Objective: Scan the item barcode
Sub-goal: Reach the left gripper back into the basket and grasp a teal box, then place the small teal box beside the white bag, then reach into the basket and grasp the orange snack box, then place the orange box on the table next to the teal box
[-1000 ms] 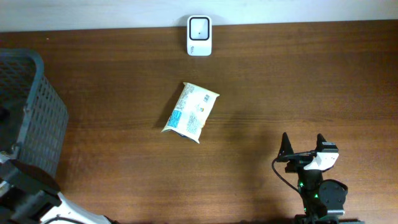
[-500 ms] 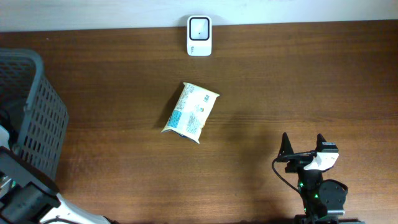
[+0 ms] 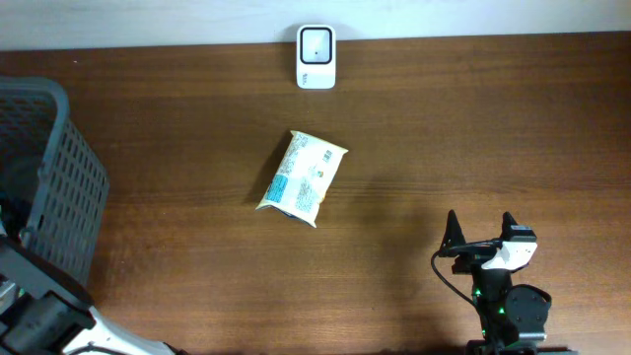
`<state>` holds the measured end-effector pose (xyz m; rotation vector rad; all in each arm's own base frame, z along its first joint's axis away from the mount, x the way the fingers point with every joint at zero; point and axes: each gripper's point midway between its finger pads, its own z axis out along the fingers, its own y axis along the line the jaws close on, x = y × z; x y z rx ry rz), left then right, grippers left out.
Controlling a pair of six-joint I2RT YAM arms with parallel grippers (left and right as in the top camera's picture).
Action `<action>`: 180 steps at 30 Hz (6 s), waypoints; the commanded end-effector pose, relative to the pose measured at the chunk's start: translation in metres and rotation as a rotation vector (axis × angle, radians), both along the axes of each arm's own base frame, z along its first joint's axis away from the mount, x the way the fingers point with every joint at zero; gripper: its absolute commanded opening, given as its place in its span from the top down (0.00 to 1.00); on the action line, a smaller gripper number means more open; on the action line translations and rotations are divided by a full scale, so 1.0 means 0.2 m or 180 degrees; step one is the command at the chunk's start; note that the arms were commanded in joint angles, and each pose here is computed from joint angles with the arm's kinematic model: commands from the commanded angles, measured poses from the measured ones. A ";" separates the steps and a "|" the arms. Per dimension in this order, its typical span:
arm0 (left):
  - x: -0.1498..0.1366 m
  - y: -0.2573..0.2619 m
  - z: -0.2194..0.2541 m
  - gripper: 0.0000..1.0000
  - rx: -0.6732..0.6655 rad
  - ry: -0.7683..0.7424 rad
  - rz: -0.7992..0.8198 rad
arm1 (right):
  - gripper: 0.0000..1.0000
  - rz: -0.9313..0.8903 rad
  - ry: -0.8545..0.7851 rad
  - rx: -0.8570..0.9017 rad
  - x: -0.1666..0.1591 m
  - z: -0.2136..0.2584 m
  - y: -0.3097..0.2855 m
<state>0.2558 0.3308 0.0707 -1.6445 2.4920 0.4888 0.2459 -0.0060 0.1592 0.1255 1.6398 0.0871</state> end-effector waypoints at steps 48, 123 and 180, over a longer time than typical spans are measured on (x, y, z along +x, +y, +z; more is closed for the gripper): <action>0.70 -2.14 -0.12 0.66 -0.1185 0.0416 -0.3913 | 0.01 -0.0041 0.0010 0.0008 0.00 -0.01 -0.01; -0.52 -0.23 -0.22 0.55 -0.0396 -0.0035 0.0607 | 0.01 -0.0041 0.0010 0.0008 0.00 -0.01 -0.01; 0.46 -2.22 -0.20 1.00 -0.1221 0.1044 -0.4589 | 0.01 -0.0041 0.0008 0.0008 0.00 -0.01 -0.01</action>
